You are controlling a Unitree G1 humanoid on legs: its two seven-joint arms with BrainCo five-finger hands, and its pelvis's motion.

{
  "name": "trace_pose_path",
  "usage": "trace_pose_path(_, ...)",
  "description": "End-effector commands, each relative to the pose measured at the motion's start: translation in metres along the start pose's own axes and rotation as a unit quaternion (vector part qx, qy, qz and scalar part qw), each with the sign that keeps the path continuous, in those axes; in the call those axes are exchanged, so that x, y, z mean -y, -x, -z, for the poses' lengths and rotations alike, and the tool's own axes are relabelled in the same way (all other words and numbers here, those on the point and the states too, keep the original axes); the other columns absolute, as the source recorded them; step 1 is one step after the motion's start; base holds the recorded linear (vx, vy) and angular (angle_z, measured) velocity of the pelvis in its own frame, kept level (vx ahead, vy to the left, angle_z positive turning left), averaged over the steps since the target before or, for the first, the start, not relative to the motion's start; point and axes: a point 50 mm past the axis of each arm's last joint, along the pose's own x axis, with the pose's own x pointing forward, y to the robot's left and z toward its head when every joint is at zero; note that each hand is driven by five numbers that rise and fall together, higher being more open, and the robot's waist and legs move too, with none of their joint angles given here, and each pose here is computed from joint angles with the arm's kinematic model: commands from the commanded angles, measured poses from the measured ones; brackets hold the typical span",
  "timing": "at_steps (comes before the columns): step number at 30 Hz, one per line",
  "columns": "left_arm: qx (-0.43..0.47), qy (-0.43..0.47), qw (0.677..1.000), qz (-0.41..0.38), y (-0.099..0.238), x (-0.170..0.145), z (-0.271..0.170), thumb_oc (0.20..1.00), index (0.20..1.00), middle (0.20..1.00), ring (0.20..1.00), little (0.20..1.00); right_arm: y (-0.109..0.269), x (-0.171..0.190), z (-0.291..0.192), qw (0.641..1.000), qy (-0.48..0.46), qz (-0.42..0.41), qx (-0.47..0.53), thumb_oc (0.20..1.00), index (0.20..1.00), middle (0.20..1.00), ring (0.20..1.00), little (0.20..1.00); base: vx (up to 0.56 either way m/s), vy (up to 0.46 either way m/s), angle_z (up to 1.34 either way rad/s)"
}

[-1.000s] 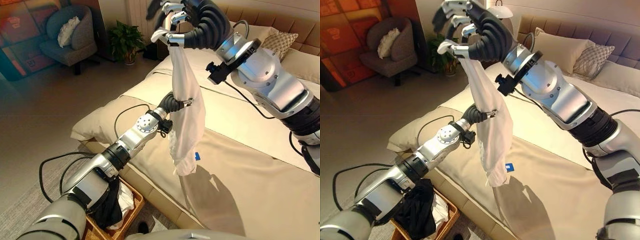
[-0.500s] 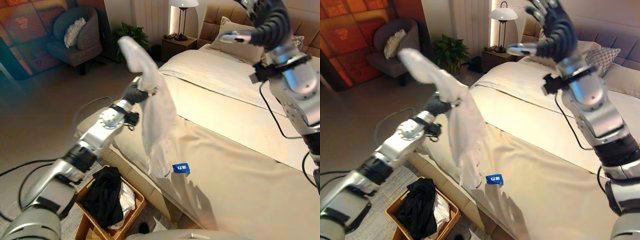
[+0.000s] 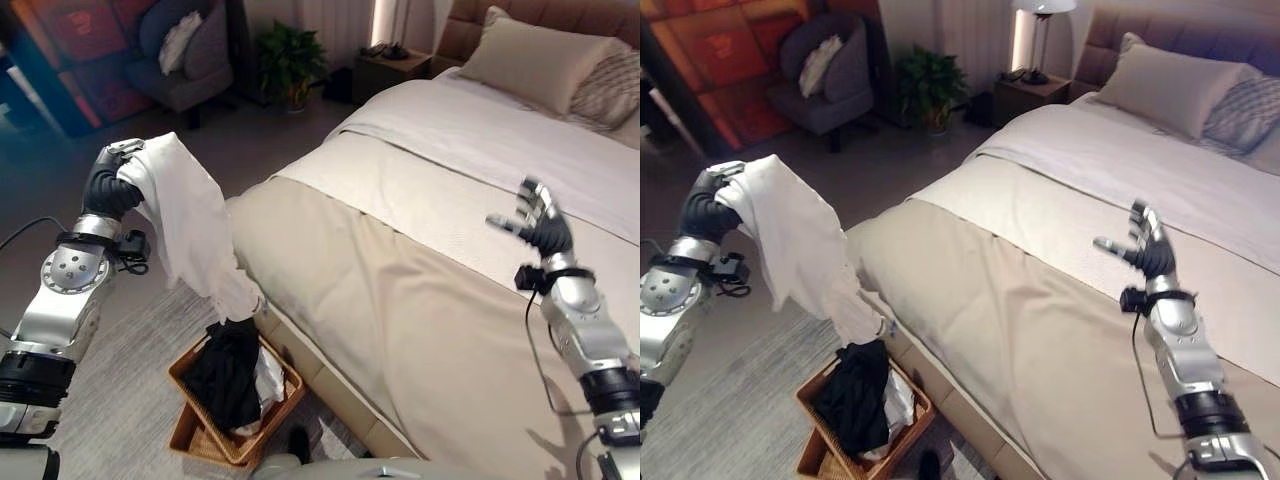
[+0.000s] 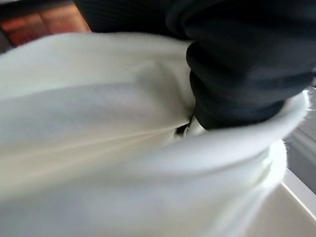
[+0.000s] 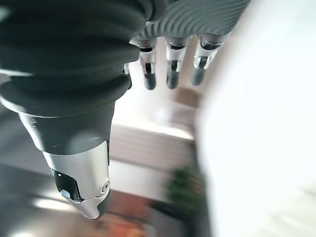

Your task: Pick up clothes into the bucket

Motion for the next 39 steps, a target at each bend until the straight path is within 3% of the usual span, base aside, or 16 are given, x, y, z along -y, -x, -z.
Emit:
trace_pose_path(1, 0.106, -0.001, 0.993, -0.042, -0.008, -0.026, -0.045, 0.200, 0.200, 0.200, 0.200, 0.200, -0.004, -0.008, -0.012, 0.999, -0.007, -0.004, 0.038, 1.000, 1.000, 1.000, 1.000, 1.000, -0.06, -0.002, 0.22)
trace_pose_path(5, 0.088, 0.004, 0.995, -0.047, -0.002, -0.027, -0.034, 0.200, 0.200, 0.200, 0.200, 0.200, 0.010, -0.009, 0.033, 0.999, -0.008, 0.014, -0.045, 1.000, 1.000, 1.000, 1.000, 1.000, -0.10, -0.003, 0.13)
trace_pose_path(12, 0.027, 0.008, 0.998, -0.051, -0.001, -0.014, 0.001, 0.200, 0.200, 0.200, 0.200, 0.200, 0.025, -0.017, 0.071, 0.993, 0.002, 0.031, -0.111, 1.000, 1.000, 1.000, 1.000, 1.000, -0.10, 0.029, 0.12)
trace_pose_path(23, -0.041, -0.010, 0.994, -0.099, -0.003, 0.007, 0.043, 0.200, 0.200, 0.200, 0.200, 0.200, 0.042, -0.031, 0.102, 0.985, 0.026, 0.025, -0.171, 1.000, 1.000, 1.000, 1.000, 1.000, -0.06, 0.037, -0.06)
trace_pose_path(32, -0.046, -0.105, 0.981, -0.154, -0.024, -0.003, 0.042, 0.200, 0.200, 0.200, 0.200, 0.200, 0.026, -0.049, 0.080, 0.993, 0.012, 0.014, -0.113, 1.000, 1.000, 1.000, 1.000, 1.000, -0.08, 0.007, -0.18)
trace_pose_path(39, -0.051, -0.111, 0.975, -0.184, -0.043, 0.000, 0.040, 0.200, 0.200, 0.200, 0.200, 0.200, 0.014, -0.049, 0.052, 0.999, -0.009, 0.019, -0.050, 1.000, 1.000, 1.000, 1.000, 1.000, -0.05, 0.016, -0.05)
